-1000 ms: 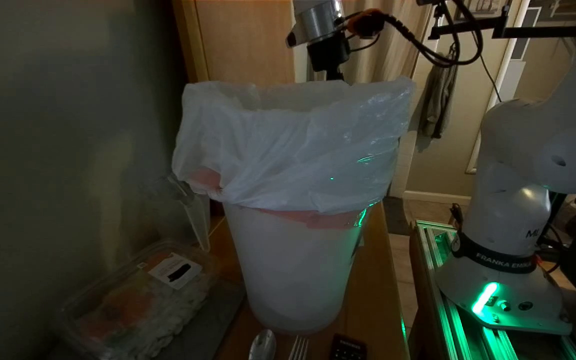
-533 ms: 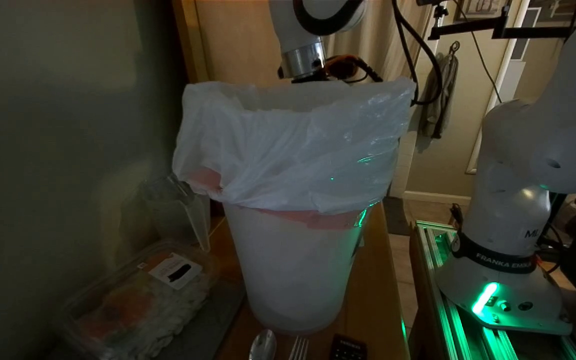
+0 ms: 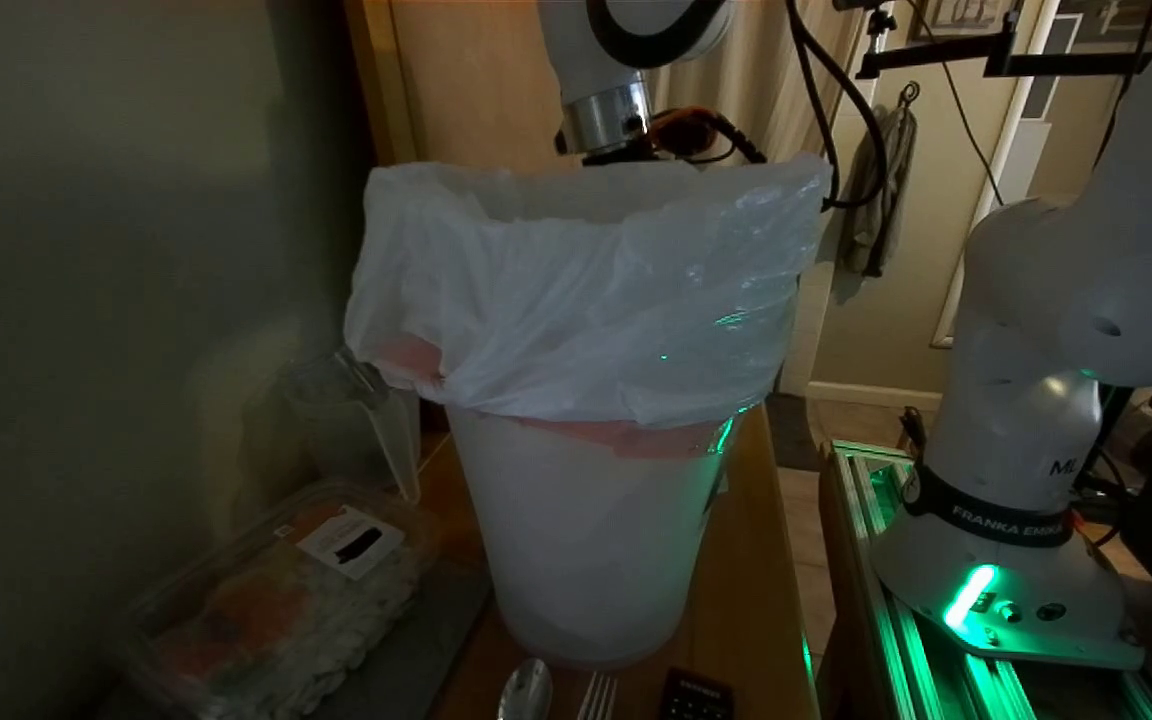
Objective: Put the brown packet inside the bucket on the left
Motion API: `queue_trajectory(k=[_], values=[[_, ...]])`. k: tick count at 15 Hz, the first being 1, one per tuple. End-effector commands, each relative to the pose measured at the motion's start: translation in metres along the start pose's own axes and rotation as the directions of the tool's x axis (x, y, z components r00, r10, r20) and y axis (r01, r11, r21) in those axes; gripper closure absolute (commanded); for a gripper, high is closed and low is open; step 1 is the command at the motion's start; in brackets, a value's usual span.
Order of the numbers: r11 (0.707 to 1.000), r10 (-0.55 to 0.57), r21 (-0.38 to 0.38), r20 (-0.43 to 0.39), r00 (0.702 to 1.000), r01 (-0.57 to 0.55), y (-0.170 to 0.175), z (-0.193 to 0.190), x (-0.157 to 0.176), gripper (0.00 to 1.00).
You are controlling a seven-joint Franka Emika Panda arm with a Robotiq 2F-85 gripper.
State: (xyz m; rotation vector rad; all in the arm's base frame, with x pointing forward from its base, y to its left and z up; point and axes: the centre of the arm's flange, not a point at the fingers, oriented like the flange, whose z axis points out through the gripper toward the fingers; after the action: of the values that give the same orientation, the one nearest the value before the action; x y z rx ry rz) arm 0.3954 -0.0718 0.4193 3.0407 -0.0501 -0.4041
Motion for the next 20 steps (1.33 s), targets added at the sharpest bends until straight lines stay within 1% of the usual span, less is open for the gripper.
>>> queue_trajectory(k=[1, 4, 5, 7, 9, 12, 14, 16, 17, 20], values=[[1.000, 0.000, 0.000, 0.000, 1.000, 0.000, 0.000, 0.000, 0.000, 0.00], [1.000, 0.000, 0.000, 0.000, 1.000, 0.000, 0.000, 0.000, 0.000, 0.00], [0.997, 0.068, 0.018, 0.013, 0.998, -0.069, 0.003, 0.009, 0.017, 0.00], [0.982, 0.188, 0.007, 0.005, 0.982, -0.188, 0.008, 0.032, 0.041, 0.00], [0.958, 0.287, 0.027, -0.041, 0.957, -0.286, 0.017, 0.048, 0.061, 0.00], [0.925, 0.380, 0.067, -0.095, 0.920, -0.375, 0.027, 0.067, 0.083, 0.00], [0.909, 0.416, 0.061, -0.096, 0.904, -0.412, 0.029, 0.079, 0.093, 0.00], [0.899, 0.438, 0.049, -0.065, 0.896, -0.436, 0.029, 0.088, 0.097, 0.00], [0.918, 0.397, 0.043, -0.077, 0.914, -0.395, 0.028, 0.084, 0.082, 0.00], [0.910, 0.414, 0.038, -0.062, 0.908, -0.413, 0.028, 0.091, 0.088, 0.00]])
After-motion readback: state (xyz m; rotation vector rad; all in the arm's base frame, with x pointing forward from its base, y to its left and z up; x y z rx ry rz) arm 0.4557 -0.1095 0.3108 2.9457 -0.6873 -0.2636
